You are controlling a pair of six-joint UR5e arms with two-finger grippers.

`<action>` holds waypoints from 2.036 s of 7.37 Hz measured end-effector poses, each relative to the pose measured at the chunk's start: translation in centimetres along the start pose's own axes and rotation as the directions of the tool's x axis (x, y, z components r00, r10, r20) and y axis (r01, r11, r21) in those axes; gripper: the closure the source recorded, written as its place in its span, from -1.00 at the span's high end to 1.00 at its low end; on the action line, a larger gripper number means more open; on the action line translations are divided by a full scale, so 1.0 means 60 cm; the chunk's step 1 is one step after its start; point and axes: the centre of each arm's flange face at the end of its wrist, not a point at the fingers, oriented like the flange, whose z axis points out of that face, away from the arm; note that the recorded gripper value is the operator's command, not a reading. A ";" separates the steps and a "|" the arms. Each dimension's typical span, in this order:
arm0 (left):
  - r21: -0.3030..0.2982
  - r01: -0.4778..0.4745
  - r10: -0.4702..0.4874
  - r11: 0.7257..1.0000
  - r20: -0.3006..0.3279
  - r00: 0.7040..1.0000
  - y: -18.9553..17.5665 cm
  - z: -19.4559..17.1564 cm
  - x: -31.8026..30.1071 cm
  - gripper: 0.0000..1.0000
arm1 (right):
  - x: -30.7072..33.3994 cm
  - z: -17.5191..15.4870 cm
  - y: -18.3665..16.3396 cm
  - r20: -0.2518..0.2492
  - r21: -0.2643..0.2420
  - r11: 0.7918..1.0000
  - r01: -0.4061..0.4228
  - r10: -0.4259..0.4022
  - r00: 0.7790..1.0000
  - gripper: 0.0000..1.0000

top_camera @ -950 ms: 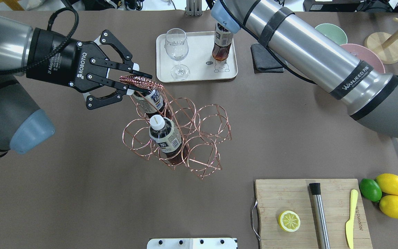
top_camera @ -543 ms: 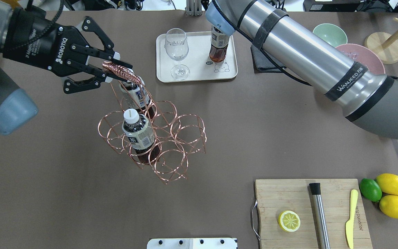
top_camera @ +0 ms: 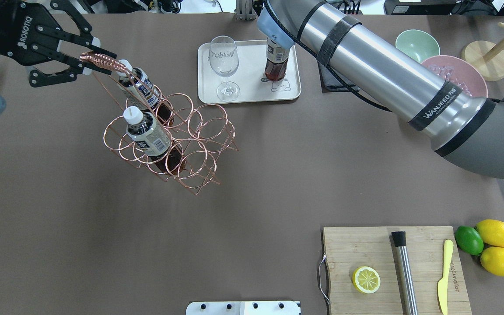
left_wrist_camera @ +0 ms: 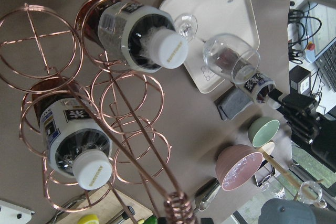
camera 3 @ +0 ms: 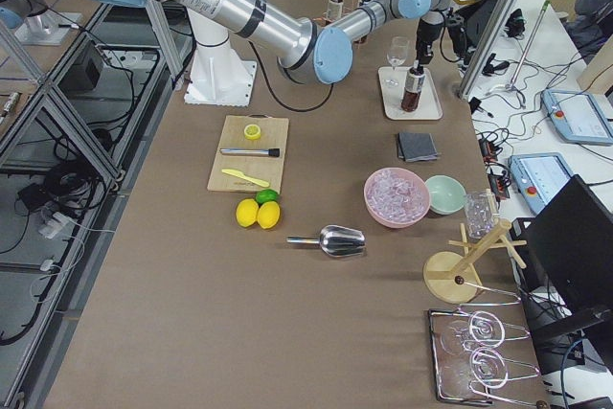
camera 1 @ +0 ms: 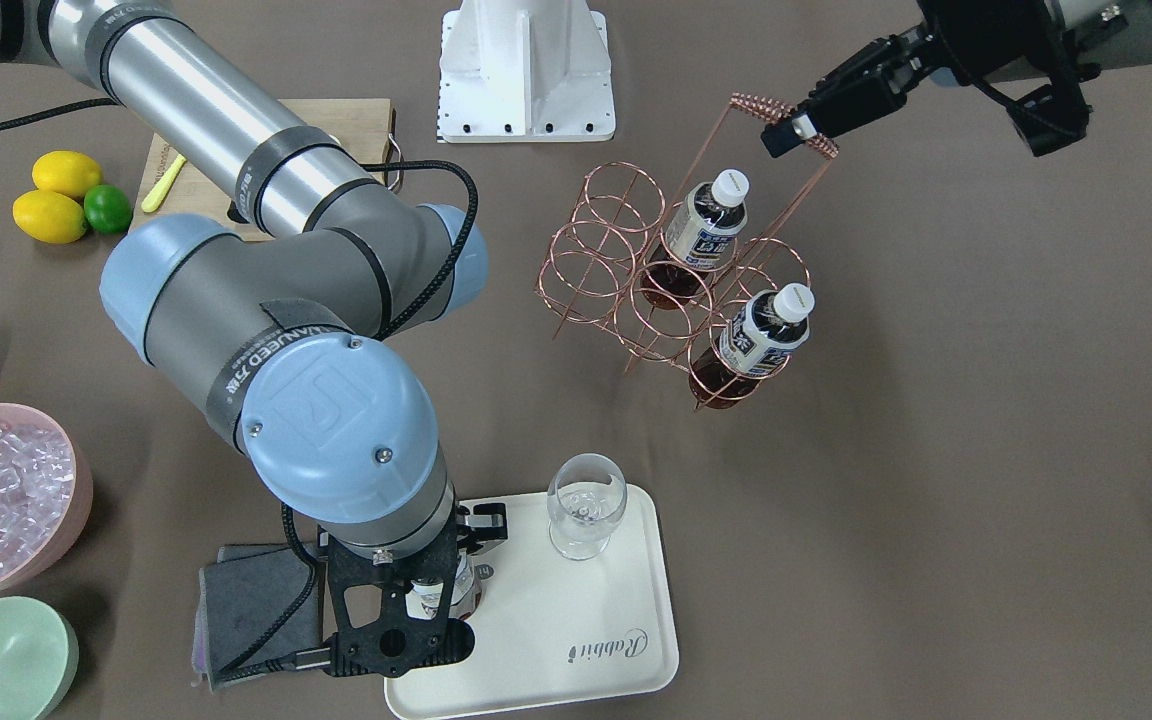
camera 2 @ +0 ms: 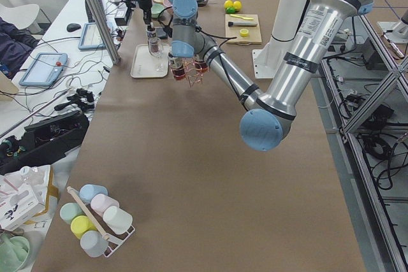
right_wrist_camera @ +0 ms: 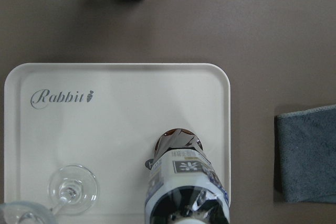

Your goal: Take tea from basket to plate

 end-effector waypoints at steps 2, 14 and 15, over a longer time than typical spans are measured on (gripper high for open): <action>0.057 0.050 -0.051 0.997 0.001 0.999 -0.071 -0.066 0.022 -1.00 | 0.001 0.009 0.000 -0.006 -0.003 1.000 0.000 0.000 1.000 0.97; 0.278 0.316 -0.321 0.907 -0.027 0.947 -0.496 -0.338 0.010 -1.00 | 0.499 -0.026 0.349 0.034 -0.038 0.998 0.041 -0.039 0.999 0.99; 0.285 0.346 -0.350 0.894 -0.036 0.936 -0.513 -0.348 0.004 -1.00 | 0.577 -0.026 0.369 0.009 -0.060 0.998 0.036 -0.035 0.999 0.99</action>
